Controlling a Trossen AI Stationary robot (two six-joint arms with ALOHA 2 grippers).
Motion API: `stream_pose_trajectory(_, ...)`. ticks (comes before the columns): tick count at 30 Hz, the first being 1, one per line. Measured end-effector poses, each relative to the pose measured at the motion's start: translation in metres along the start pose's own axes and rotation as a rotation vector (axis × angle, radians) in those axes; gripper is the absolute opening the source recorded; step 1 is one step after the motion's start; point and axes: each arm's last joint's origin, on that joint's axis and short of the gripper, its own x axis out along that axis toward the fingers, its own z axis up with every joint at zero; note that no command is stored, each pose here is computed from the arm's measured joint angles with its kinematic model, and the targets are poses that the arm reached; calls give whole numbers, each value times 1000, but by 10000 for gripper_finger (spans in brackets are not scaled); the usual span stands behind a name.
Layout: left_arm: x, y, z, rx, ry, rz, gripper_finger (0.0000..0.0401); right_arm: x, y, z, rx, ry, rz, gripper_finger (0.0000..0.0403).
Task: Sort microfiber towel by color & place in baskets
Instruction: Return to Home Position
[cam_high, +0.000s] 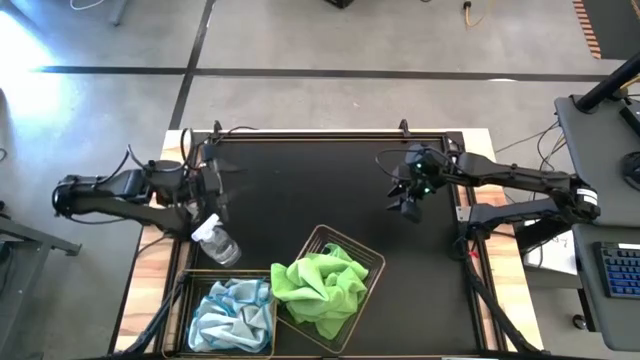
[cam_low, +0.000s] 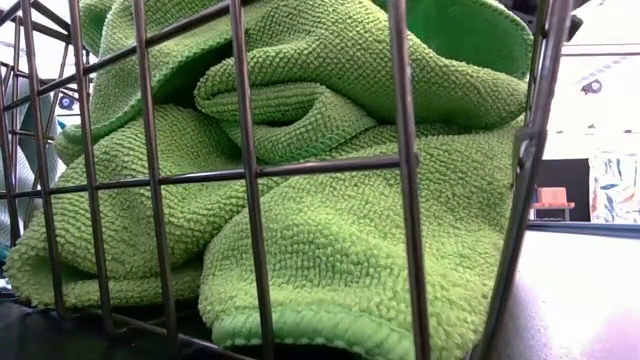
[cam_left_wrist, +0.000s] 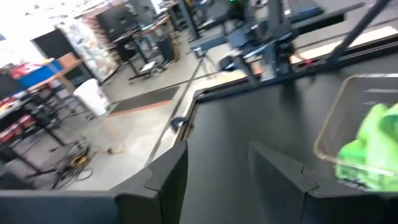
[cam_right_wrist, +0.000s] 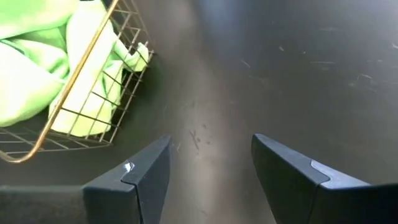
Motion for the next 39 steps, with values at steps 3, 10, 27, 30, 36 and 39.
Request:
stream_pose_trajectory(3, -1, 2, -16, -4, 34, 44, 155, 8, -1, -5, -8, -18, 42, 215)
stream_pose_trajectory(10, -12, 10, -45, -21, 56, 171, 155, 15, -3, -14, 27, 0, 75, 215)
stream_pose_trajectory(27, -19, 16, -87, -320, 7, 638, 155, 19, -4, -18, 47, -3, 76, 215)
stream_pose_trajectory(30, -13, 11, -94, -329, 15, 574, 155, 19, -4, -18, 47, -3, 76, 215)
stream_pose_trajectory(36, -3, 4, -107, -329, 56, 508, 155, 19, -4, -18, 51, -3, 76, 215)
stream_pose_trajectory(39, 1, 0, -114, -339, 78, 503, 155, 19, -4, -18, 51, -3, 76, 215)
